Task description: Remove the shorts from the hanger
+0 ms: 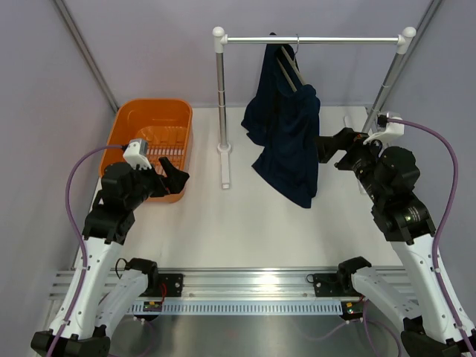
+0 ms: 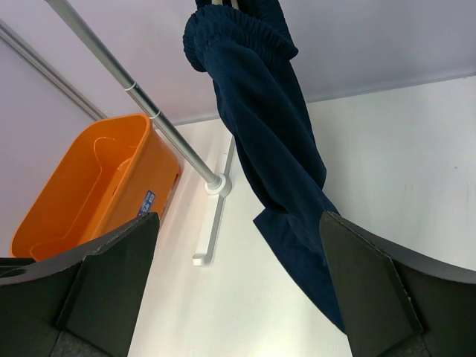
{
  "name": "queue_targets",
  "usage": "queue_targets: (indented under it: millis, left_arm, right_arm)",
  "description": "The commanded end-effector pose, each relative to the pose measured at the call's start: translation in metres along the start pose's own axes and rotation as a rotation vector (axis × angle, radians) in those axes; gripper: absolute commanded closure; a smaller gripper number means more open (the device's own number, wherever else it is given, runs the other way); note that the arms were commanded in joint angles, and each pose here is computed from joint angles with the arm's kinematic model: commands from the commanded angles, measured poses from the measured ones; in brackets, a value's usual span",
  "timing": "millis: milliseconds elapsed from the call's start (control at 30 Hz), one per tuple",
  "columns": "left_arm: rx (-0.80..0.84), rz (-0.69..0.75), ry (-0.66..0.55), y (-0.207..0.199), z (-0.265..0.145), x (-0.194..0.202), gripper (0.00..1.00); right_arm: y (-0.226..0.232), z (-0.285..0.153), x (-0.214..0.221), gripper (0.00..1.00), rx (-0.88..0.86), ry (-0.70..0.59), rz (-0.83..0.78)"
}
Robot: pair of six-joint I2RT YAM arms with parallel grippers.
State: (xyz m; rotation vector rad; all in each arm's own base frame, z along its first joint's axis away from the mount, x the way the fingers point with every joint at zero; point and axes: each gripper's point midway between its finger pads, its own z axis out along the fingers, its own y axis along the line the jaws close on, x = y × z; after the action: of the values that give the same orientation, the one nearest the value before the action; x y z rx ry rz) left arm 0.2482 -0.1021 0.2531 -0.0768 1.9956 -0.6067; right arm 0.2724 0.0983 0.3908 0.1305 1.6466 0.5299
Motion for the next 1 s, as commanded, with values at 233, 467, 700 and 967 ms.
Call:
queue_targets:
  millis: [233,467,700,967]
  left_arm:
    - [0.043,0.029,-0.061,-0.013,-0.006,-0.018,0.01]
    - [0.048,0.028,-0.060,-0.013,-0.006,-0.018,0.01]
    - [0.056,0.031,-0.070,-0.015,-0.009,-0.020,0.01]
    - [0.071,0.035,-0.076,-0.019,-0.011,-0.021,0.01]
  right_arm:
    - [0.000,0.005,-0.020,0.00,0.046,-0.016,0.003]
    - [0.004,0.021,-0.061,0.00,0.079,-0.084,-0.101]
    - [0.028,0.077,-0.079,0.04,0.013,-0.030,-0.170]
    - [0.033,0.141,-0.089,0.09,0.001,-0.022,-0.305]
